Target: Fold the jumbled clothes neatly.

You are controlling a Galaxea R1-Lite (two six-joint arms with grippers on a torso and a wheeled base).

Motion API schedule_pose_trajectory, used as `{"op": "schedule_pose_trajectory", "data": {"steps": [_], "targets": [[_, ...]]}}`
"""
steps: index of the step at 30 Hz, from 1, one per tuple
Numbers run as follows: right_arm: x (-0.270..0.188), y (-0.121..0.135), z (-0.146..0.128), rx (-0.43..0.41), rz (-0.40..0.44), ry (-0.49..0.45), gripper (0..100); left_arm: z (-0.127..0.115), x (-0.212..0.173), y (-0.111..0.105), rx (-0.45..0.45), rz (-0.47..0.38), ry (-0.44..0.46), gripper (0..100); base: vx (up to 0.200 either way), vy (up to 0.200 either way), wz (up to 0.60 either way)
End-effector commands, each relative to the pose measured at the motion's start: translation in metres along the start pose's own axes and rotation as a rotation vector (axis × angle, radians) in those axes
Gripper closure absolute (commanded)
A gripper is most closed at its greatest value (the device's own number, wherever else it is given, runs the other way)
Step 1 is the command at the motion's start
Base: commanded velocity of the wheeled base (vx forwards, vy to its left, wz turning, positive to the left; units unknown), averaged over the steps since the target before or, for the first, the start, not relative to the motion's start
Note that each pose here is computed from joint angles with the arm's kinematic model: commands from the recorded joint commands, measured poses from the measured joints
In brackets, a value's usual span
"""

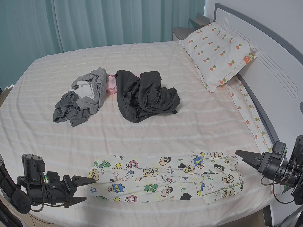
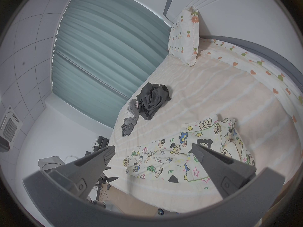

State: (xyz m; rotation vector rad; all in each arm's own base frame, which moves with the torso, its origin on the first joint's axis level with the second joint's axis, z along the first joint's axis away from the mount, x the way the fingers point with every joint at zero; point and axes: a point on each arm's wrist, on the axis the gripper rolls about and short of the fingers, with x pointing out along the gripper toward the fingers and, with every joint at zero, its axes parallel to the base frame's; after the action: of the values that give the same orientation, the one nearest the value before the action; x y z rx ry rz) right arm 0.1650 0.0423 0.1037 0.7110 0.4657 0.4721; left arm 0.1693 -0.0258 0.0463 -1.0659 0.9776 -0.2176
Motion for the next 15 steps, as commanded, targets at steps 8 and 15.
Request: {"op": "schedule_pose_trajectory", "data": {"steps": [8, 15], "targets": [[0.006, -0.006, -0.015, 0.028, -0.033, 0.109, 0, 0.000, -0.004, 0.006, -0.034, 0.021, -0.005, 0, 0.000, 0.100, 0.00], [0.006, -0.005, -0.020, 0.022, -0.040, 0.150, 0, 0.004, -0.007, 0.007, -0.039, 0.017, -0.032, 0, 0.000, 0.200, 0.00]]}}
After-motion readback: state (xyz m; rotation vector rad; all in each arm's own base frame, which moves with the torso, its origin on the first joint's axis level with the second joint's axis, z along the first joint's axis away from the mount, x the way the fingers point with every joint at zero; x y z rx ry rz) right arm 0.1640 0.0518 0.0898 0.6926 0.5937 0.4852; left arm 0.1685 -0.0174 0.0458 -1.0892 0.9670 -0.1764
